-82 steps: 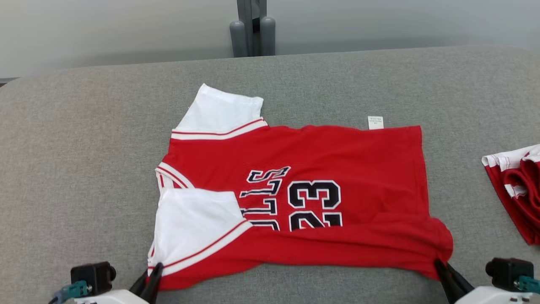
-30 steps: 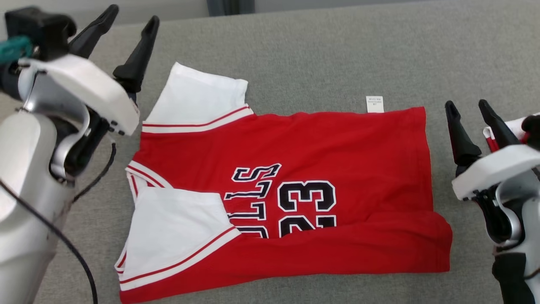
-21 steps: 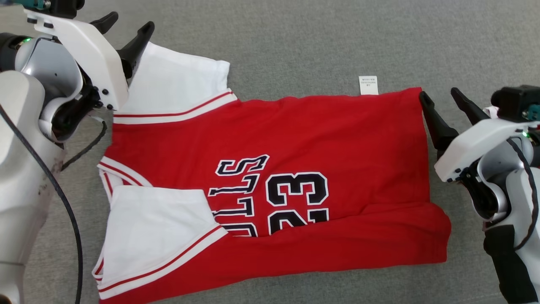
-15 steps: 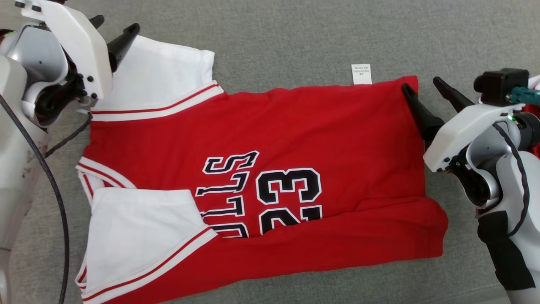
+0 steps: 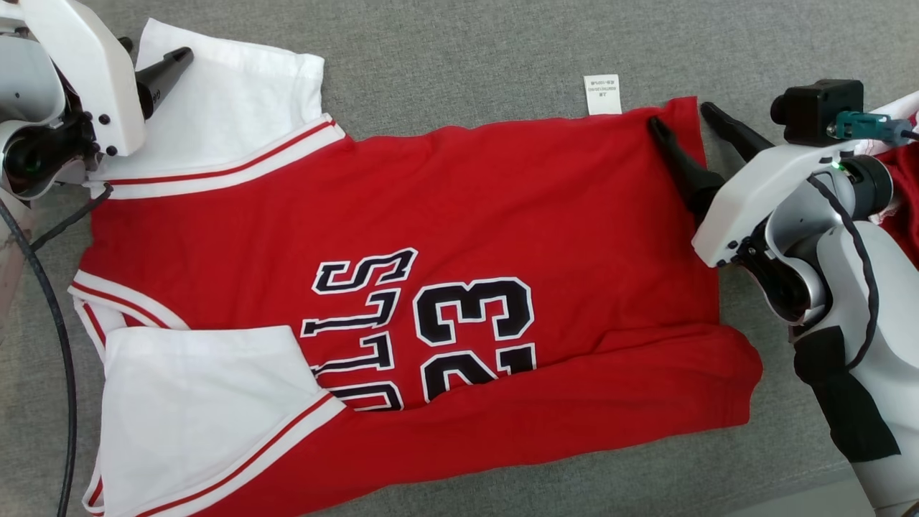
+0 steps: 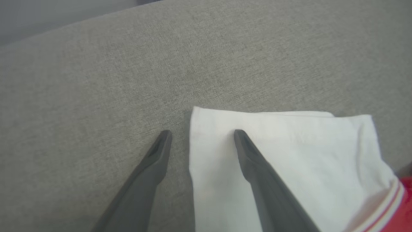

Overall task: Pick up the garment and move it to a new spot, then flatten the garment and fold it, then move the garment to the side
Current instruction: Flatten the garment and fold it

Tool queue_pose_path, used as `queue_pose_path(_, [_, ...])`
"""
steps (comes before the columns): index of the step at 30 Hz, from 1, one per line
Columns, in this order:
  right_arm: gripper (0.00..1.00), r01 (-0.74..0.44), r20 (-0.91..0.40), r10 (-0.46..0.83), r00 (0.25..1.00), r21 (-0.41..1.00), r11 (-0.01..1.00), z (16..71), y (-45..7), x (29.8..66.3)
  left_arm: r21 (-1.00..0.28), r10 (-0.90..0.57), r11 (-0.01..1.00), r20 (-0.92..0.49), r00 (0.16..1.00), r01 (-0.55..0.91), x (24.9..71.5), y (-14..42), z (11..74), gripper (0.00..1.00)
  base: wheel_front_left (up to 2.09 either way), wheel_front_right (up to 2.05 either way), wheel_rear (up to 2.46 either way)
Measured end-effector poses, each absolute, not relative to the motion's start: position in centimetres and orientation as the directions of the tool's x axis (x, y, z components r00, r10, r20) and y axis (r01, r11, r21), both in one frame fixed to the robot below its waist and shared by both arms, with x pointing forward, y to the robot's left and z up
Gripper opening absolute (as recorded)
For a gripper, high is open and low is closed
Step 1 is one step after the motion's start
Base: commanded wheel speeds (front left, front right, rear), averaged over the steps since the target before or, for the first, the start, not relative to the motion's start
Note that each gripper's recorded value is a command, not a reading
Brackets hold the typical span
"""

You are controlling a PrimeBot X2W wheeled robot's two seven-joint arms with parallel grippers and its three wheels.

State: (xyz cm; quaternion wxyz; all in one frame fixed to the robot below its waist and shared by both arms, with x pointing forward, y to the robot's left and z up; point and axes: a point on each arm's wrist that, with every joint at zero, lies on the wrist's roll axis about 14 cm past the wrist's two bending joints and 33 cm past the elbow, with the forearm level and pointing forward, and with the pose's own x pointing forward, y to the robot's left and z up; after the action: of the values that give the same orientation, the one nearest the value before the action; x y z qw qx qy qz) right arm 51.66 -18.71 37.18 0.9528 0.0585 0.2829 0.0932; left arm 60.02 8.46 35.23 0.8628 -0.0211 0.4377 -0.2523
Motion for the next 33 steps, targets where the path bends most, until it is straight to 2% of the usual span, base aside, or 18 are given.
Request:
queue_pose_path(4, [1.0, -0.156, -0.529, 0.222, 0.819, 0.166, 0.974, 37.0, -18.5, 51.9, -0.263, -0.453, 0.873, -0.749, 0.484, 0.41, 60.3, 8.5, 34.7, 1.0, 0.0, 0.0, 0.0])
queue_pose_path(5, [0.97, -0.157, -0.53, 0.225, 0.818, 0.17, 0.973, 37.0, -18.4, 52.0, -0.261, -0.449, 0.875, -0.752, 0.483, 0.407, 60.4, 8.5, 34.6, 1.0, 0.0, 0.0, 0.0])
queue_pose_path(6, [0.48, -0.159, -0.529, 0.228, 0.817, 0.174, 0.972, 37.0, -18.3, 52.0, -0.261, -0.447, 0.876, -0.754, 0.482, 0.404, 60.5, 8.6, 34.5, 0.88, 0.0, 0.0, 0.0])
queue_pose_path(7, [0.29, -0.164, -0.523, 0.232, 0.82, 0.174, 0.971, 37.1, -18.2, 52.0, -0.264, -0.445, 0.878, -0.757, 0.478, 0.4, 60.5, 8.6, 34.4, 0.37, 0.0, 0.0, 0.0])
queue_pose_path(8, [0.0, -0.163, -0.519, 0.235, 0.822, 0.18, 0.97, 37.2, -18.1, 52.1, -0.262, -0.443, 0.879, -0.758, 0.478, 0.399, 60.5, 8.6, 34.5, 0.0, 0.0, 0.0, 0.0])
queue_pose_path(16, [0.0, -0.168, -0.469, 0.24, 0.85, 0.191, 0.967, 38.5, -18.2, 52.4, -0.264, -0.457, 0.875, -0.727, 0.513, 0.405, 60.6, 8.2, 35.7, 0.0, 0.0, 0.0, 0.0])
queue_pose_path(24, [0.0, -0.206, -0.385, 0.267, 0.883, 0.192, 0.96, 41.0, -18.0, 52.3, -0.313, -0.529, 0.843, -0.628, 0.57, 0.437, 60.2, 7.6, 40.4, 0.0, 0.0, 0.0, 0.0])
queue_pose_path(33, [0.0, -0.301, -0.333, 0.343, 0.878, 0.172, 0.938, 42.3, -17.0, 49.9, -0.373, -0.628, 0.778, -0.492, 0.602, 0.506, 55.9, 8.2, 44.4, 0.0, 0.0, 0.0, 0.0])
